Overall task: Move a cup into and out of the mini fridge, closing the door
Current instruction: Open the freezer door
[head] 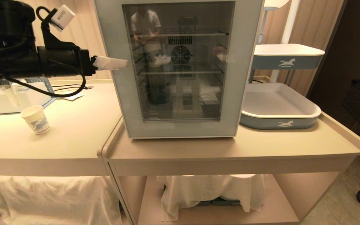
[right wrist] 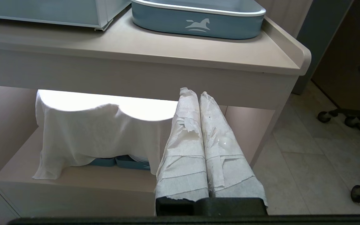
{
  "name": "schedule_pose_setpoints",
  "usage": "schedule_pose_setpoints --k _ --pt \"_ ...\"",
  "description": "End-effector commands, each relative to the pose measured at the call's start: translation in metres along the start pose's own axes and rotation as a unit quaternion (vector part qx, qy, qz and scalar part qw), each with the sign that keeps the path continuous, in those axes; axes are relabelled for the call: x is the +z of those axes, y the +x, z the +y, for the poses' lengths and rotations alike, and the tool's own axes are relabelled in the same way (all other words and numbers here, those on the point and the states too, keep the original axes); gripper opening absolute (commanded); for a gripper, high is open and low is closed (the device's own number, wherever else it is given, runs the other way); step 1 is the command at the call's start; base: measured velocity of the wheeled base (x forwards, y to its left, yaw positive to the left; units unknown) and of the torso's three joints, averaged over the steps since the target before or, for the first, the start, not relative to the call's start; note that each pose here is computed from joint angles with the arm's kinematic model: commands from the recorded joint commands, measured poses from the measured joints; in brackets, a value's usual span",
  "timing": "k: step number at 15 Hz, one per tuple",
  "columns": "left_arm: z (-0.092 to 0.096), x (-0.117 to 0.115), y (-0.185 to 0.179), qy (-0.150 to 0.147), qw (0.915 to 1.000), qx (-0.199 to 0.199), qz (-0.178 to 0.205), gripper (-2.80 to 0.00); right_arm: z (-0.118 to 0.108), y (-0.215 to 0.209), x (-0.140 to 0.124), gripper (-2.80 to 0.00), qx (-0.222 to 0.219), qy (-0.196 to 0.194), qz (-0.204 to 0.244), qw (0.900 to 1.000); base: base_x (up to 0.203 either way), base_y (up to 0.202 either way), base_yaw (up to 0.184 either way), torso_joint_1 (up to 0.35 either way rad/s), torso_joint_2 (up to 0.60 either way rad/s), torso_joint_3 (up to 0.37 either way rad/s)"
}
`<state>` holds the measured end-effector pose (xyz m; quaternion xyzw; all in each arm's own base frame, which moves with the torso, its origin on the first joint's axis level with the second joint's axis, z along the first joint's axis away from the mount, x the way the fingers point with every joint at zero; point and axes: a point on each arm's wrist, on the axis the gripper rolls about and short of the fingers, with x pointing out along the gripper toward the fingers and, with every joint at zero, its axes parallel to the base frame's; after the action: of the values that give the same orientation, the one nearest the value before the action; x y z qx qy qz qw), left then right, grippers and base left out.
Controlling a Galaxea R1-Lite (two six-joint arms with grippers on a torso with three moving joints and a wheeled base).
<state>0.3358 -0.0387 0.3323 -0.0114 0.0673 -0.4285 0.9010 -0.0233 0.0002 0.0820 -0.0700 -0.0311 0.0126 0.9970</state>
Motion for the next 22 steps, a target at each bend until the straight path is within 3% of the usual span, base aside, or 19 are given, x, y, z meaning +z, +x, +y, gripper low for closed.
schedule_pose_setpoints --k 1,12,18,22 --pt "-0.009 -0.001 -0.008 -0.006 1.0000 -0.006 0.004 0.00 0.000 0.000 0.000 -2.80 0.000 -0.001 -0.001 1.000 0.000 0.000 0.000 0.000 0.00 0.000" --pt "-0.045 0.000 -0.043 -0.004 1.0000 -0.007 0.001 0.00 0.000 0.000 0.000 -2.80 0.000 -0.001 -0.001 1.000 0.000 0.000 0.000 0.000 0.00 0.000" --pt "-0.106 -0.004 -0.098 -0.033 0.9993 -0.011 -0.016 0.00 0.000 0.000 0.000 -2.80 0.000 -0.001 -0.001 1.000 0.000 0.000 0.000 0.000 0.00 0.000" --pt "-0.136 -0.025 -0.126 -0.054 0.9985 -0.003 -0.007 0.00 0.000 0.000 0.000 -2.80 0.000 -0.001 -0.001 1.000 0.000 0.000 0.000 0.000 0.00 0.000"
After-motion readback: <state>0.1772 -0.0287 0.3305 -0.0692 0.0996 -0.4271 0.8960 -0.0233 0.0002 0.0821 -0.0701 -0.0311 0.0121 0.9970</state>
